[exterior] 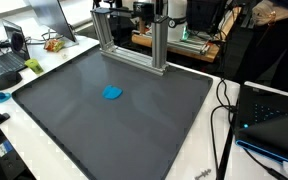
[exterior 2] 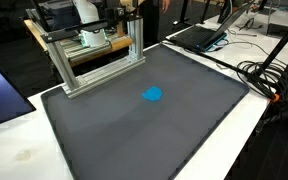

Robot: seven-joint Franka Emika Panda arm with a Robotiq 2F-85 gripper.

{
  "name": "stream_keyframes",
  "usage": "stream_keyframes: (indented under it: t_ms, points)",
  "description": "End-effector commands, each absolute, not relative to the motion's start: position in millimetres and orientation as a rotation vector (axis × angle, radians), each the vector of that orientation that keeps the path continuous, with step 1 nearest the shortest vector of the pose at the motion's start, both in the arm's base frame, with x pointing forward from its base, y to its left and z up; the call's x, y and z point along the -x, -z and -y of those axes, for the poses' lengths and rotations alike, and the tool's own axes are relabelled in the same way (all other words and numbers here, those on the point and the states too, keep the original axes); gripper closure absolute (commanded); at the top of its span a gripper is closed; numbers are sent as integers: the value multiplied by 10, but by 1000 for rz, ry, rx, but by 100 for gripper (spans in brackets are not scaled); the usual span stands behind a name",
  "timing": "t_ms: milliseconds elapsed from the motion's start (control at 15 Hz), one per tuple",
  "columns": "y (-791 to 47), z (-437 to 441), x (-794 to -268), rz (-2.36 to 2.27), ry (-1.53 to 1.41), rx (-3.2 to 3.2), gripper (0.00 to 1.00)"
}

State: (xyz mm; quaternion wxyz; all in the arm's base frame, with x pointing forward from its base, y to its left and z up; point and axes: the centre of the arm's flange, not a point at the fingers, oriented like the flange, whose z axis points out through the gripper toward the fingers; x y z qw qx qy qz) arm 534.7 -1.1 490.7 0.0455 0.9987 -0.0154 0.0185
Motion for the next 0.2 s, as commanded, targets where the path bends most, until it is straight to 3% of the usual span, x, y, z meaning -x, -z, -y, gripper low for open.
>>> stream_keyframes:
  t_ms: [0,133]
  points:
    - [-4936,12,-5339,48,-65,-3049,0]
    - [-4978,9,-5326,47,-77,-3049,0]
